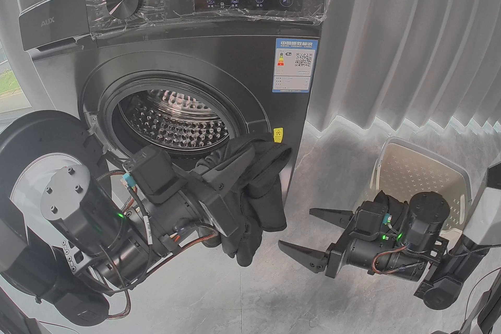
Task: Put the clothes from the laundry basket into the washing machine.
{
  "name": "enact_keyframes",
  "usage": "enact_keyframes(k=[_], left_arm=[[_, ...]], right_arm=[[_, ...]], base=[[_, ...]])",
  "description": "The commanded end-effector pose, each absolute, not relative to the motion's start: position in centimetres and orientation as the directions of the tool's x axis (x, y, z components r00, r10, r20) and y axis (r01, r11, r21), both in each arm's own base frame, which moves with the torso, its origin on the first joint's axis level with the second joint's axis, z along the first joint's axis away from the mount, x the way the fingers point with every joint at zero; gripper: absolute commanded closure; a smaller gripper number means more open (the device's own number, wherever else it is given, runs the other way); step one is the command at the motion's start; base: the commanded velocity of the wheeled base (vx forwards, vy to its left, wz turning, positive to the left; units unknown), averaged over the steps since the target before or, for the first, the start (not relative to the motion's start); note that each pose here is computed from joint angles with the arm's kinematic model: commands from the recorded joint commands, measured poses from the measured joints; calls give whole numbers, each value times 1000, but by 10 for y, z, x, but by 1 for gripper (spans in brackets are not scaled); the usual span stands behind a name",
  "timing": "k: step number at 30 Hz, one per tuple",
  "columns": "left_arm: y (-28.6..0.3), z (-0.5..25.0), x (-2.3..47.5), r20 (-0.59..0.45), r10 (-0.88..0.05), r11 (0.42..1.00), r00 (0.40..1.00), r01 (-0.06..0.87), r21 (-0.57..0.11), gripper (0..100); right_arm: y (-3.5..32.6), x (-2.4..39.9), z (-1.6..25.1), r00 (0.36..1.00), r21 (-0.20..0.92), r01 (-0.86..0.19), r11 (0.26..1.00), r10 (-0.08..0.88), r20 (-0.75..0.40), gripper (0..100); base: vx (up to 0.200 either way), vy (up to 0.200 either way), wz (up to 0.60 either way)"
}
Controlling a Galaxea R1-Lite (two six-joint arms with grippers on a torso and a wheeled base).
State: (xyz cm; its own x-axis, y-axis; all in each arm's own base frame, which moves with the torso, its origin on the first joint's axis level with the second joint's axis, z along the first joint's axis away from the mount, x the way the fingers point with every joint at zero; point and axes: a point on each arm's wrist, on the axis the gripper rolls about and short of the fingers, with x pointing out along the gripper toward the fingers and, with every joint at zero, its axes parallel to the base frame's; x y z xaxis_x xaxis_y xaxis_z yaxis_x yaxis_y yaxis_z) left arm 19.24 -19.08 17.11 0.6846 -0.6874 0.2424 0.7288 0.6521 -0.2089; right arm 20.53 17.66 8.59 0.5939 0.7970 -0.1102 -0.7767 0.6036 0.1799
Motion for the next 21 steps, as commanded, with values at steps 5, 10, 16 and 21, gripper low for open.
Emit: enact_keyframes(k=[5, 10, 16, 21], left_arm=[[-192, 180, 193, 280, -681, 645, 677, 735, -207, 100], [-192, 182, 193, 289, -679, 644, 675, 737, -206, 100], [-192, 182, 193, 289, -679, 644, 675, 737, -206, 100], [-192, 182, 193, 289, -679, 644, 675, 737, -206, 100]], right_arm=[[191, 230, 69, 577, 154, -792, 590, 807, -124, 0], [203, 244, 68, 571, 147, -803, 578, 816, -91, 0], [213, 249, 56, 538, 152, -822, 549, 836, -108, 0], [222, 253, 44, 526, 155, -827, 540, 841, -125, 0]], base=[[0, 0, 0], [0, 0, 0], [0, 0, 0], [0, 0, 0]])
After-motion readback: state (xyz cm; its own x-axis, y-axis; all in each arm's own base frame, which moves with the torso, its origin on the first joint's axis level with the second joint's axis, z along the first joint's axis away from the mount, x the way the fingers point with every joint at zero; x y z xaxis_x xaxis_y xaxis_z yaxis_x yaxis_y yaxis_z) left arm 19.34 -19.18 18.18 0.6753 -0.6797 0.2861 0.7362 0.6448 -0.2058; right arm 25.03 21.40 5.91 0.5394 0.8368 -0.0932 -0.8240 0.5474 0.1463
